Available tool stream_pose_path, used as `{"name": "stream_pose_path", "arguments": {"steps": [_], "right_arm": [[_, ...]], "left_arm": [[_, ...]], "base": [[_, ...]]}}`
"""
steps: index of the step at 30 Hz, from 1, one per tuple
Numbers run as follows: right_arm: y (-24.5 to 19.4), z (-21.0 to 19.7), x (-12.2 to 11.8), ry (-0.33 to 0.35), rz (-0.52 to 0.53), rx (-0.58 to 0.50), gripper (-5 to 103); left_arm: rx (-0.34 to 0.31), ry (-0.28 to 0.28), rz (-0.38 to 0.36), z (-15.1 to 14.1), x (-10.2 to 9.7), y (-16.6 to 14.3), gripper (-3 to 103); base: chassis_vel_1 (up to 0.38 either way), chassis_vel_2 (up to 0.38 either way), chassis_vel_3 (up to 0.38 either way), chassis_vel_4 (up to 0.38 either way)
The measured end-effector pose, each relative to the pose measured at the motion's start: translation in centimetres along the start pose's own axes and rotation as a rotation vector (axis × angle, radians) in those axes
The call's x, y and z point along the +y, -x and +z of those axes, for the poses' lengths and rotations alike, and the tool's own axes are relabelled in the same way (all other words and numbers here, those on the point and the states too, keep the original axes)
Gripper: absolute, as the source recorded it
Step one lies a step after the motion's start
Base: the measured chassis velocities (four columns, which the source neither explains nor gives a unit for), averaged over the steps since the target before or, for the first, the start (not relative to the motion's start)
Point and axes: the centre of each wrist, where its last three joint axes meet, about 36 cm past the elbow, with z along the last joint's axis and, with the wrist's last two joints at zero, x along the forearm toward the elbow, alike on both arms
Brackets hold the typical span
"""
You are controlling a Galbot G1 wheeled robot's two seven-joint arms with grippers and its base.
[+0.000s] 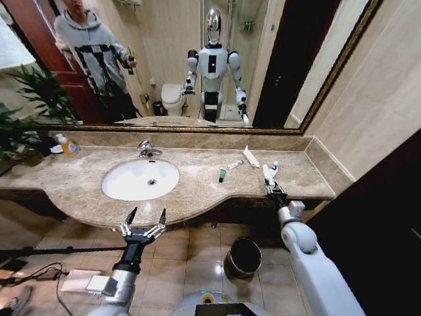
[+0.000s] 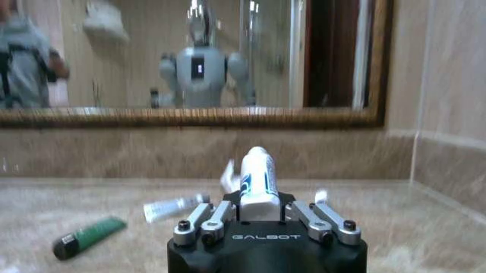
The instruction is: Pick up the trash from the sink and place it in the trash bin.
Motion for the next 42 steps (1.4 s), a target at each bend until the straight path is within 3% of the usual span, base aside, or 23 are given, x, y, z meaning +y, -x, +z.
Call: {"name": "stream_pose_path", "arguments": {"steps": [5, 11, 14, 20, 28, 36, 42], "right_arm": [[-4.7, -0.2, 0.8, 0.014, 0.039, -0.069, 27], [-10.3, 2.6, 1.4, 0.039, 0.087, -0.027, 27], [-13.6, 5.0, 1.2, 0.015, 0.093, -0.008, 27], [-16.1, 7.5, 1.0, -0.036, 0.128, -0.039, 27], [-21.2, 14.6, 1.3, -0.145, 0.118, 0.058, 27], [-24.4, 21.1, 1.9, -0.154, 0.072, 0.242, 27], [-23.4, 25.1, 3.1, -0.174, 0.032, 0.328, 27]], "left_arm": [[0.0, 0.0, 0.0, 0.0, 0.0, 0.0, 100], [0.0, 0.0, 0.0, 0.0, 0.0, 0.0, 100], [0.0, 0.0, 0.0, 0.0, 0.0, 0.0, 100], [0.0, 0.0, 0.0, 0.0, 0.0, 0.0, 100], [0.0, 0.0, 0.0, 0.0, 0.0, 0.0, 100], [0.0, 0.0, 0.0, 0.0, 0.0, 0.0, 100], [0.0, 0.0, 0.0, 0.0, 0.0, 0.0, 100]], "base": [[0.0, 0.0, 0.0, 0.0], [0.0, 0.0, 0.0, 0.0], [0.0, 0.0, 0.0, 0.0], [0.0, 0.0, 0.0, 0.0], [0.0, 0.0, 0.0, 0.0], [0.0, 0.0, 0.0, 0.0], [0.0, 0.0, 0.0, 0.0]]}}
